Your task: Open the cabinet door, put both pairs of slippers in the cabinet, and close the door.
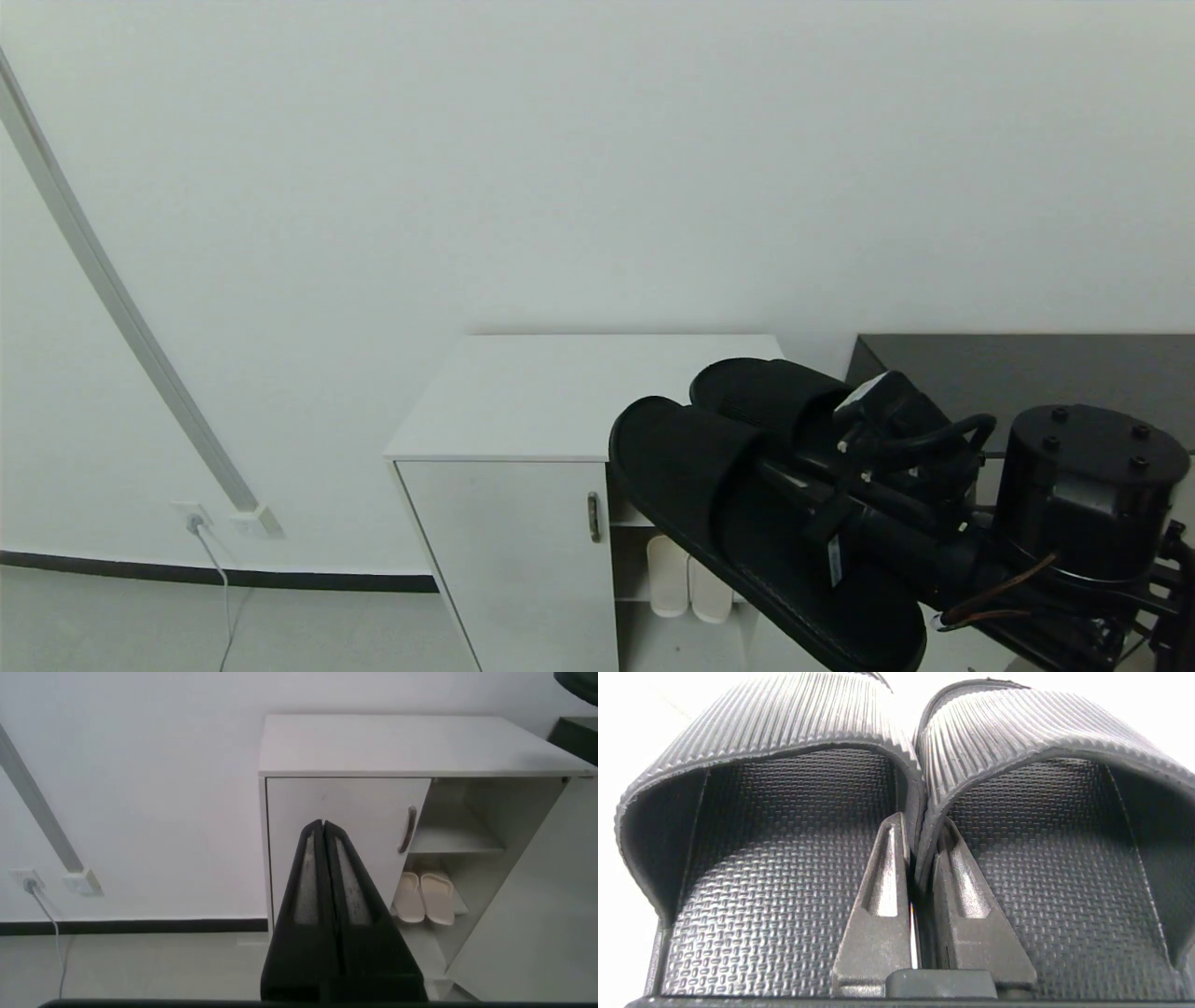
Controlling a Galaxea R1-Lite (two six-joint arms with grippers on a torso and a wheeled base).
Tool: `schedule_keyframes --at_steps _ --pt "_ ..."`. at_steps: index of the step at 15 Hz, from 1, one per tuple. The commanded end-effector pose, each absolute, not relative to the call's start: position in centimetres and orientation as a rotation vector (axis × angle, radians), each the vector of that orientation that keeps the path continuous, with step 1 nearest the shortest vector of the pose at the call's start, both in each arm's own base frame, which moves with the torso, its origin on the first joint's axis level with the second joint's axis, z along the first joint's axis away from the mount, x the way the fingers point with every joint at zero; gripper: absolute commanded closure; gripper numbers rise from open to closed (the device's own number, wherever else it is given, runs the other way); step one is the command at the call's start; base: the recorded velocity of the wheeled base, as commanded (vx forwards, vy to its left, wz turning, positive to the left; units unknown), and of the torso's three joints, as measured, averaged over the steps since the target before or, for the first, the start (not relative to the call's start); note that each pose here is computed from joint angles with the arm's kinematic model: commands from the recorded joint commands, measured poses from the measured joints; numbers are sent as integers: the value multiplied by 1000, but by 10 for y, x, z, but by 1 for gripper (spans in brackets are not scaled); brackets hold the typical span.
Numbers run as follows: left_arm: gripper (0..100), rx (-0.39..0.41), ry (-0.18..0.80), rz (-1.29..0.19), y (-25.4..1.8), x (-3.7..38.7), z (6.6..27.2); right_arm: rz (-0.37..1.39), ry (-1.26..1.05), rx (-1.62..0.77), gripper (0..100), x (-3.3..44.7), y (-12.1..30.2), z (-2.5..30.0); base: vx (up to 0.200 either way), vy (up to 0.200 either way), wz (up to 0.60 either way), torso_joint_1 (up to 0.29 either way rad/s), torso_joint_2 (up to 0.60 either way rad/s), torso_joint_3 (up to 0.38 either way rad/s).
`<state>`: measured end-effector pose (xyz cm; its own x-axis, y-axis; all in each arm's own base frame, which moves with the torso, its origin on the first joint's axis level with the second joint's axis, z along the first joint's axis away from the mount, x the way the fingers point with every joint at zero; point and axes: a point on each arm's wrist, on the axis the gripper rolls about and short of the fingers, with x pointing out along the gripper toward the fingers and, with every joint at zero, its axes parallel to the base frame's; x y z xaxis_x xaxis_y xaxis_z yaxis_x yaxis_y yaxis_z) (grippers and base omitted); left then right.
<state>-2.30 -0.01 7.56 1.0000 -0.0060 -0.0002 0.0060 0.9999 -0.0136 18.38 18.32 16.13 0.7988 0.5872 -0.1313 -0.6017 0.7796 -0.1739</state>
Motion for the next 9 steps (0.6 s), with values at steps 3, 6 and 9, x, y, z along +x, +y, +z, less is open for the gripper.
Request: schedule_keyframes --at_steps 3,6,9 --pt "100 -14 2 -6 0 -23 76 643 81 -217 100 184 183 159 0 0 0 -154 343 186" --pt "100 -14 2 -6 0 -23 76 645 83 -219 100 184 184 158 0 0 0 -154 354 191" --pt "100 -12 2 -8 0 -23 76 645 86 -220 100 184 183 157 0 0 0 -162 367 204"
